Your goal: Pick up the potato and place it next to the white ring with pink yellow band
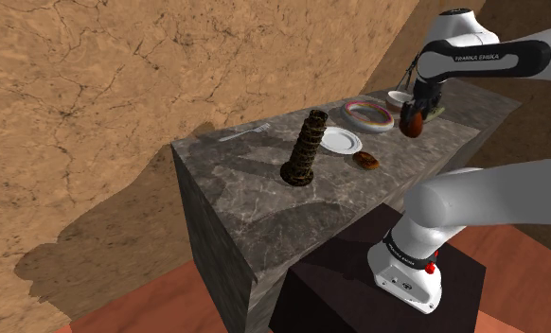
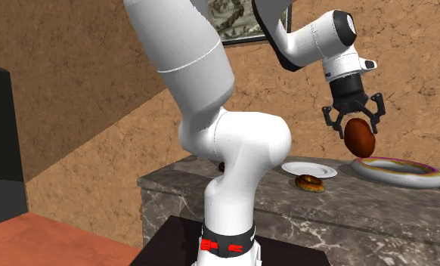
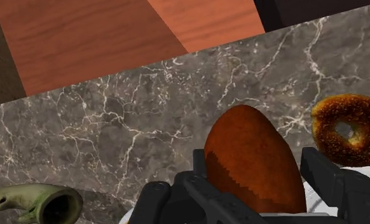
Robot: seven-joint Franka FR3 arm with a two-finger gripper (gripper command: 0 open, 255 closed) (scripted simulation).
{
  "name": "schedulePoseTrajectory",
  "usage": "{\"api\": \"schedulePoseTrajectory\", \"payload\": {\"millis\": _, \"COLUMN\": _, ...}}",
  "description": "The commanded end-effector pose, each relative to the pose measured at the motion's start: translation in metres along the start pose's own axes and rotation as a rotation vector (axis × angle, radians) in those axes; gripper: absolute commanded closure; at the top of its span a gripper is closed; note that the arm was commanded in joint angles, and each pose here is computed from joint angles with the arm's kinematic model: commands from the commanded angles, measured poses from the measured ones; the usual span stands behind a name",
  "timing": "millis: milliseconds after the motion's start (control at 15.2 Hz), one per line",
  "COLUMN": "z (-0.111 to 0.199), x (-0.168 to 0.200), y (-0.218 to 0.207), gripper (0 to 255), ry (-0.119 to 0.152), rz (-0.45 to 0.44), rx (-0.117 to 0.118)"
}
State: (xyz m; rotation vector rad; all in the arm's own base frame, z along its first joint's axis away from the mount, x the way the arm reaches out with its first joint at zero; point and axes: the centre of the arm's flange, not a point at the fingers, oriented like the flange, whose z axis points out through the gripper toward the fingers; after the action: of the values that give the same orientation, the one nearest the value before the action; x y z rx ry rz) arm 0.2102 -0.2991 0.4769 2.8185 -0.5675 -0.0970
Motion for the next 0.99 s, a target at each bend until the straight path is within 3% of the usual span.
{"api": "schedulePoseTrajectory", "payload": {"millis": 0, "z": 0.007, "x": 0.006, "y": 0.023, "gripper": 255, "ry": 0.000, "rz": -0.001, "rx": -0.001}}
{"api": "schedulePoseTrajectory", "payload": {"millis": 594, "z": 0.039, "x": 0.032, "y": 0.141, "gripper": 255, "ry": 0.000, "rz": -0.001, "rx": -0.001}}
{"api": "schedulePoseTrajectory", "payload": {"millis": 924, "z": 0.065, "x": 0.033, "y": 0.134, "gripper": 255, "ry": 0.000, "rz": -0.001, "rx": -0.001}}
